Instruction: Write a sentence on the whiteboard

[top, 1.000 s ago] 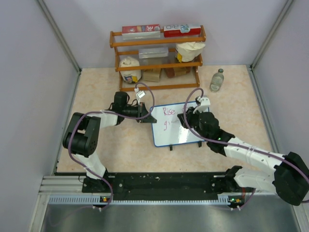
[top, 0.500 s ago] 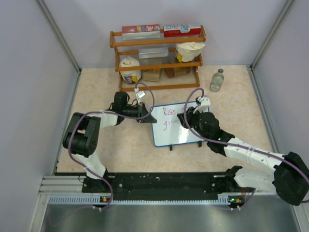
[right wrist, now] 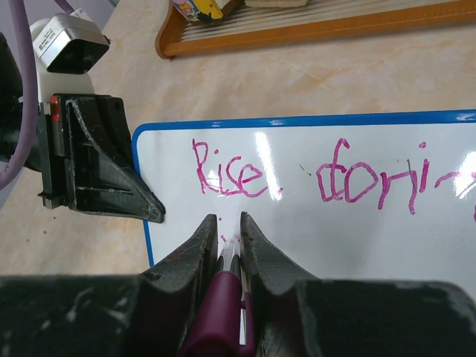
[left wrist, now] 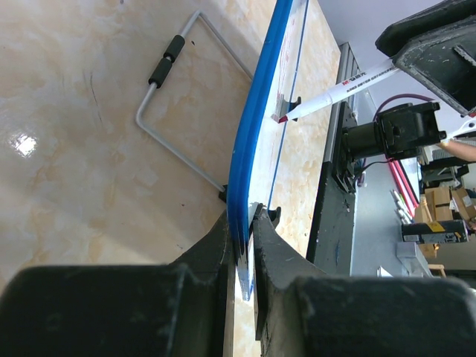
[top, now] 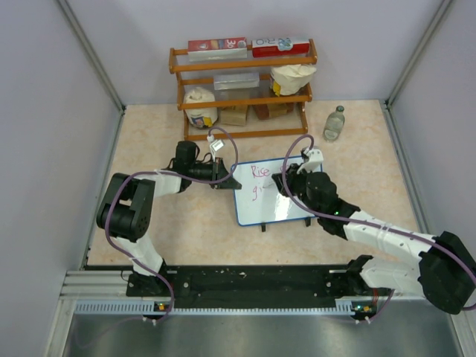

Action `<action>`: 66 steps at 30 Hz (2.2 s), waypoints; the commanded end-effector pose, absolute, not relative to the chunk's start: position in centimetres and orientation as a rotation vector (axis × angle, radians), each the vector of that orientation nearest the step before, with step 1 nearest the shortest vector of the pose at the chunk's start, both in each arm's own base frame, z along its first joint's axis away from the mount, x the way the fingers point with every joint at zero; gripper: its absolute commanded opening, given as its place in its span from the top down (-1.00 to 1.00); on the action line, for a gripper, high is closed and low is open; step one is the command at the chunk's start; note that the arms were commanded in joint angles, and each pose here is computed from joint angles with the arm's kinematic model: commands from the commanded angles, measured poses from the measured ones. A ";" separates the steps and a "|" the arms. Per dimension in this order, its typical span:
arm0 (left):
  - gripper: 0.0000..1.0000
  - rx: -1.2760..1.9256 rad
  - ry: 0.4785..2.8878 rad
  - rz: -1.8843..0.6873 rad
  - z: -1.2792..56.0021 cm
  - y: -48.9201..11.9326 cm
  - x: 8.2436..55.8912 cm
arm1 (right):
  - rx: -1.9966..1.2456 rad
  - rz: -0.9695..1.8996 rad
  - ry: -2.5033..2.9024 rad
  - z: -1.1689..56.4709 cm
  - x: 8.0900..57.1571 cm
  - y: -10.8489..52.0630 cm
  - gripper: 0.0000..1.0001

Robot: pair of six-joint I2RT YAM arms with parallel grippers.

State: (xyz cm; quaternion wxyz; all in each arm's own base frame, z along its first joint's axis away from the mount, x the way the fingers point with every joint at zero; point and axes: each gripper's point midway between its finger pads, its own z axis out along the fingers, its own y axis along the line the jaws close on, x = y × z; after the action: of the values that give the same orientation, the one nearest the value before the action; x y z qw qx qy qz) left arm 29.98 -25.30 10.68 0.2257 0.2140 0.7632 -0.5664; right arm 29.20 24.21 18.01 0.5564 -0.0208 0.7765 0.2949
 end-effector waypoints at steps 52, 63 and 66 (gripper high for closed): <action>1.00 0.578 2.170 -1.431 7.9 -24.7 30.0 | 0.030 0.630 1.784 19.8 30.6 22.0 1.00; 1.00 0.578 2.170 -1.433 7.9 -24.7 30.0 | 0.030 0.638 1.764 21.1 31.3 22.5 1.00; 1.00 0.578 2.170 -1.433 7.9 -24.8 30.0 | 0.014 0.654 1.765 21.2 31.2 22.8 1.00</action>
State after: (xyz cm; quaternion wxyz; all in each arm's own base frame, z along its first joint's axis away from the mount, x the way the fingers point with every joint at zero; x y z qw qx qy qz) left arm 29.98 -25.30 10.69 0.2257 0.2142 0.7630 -0.5666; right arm 30.12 22.72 18.82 0.5668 0.0036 0.7750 0.2795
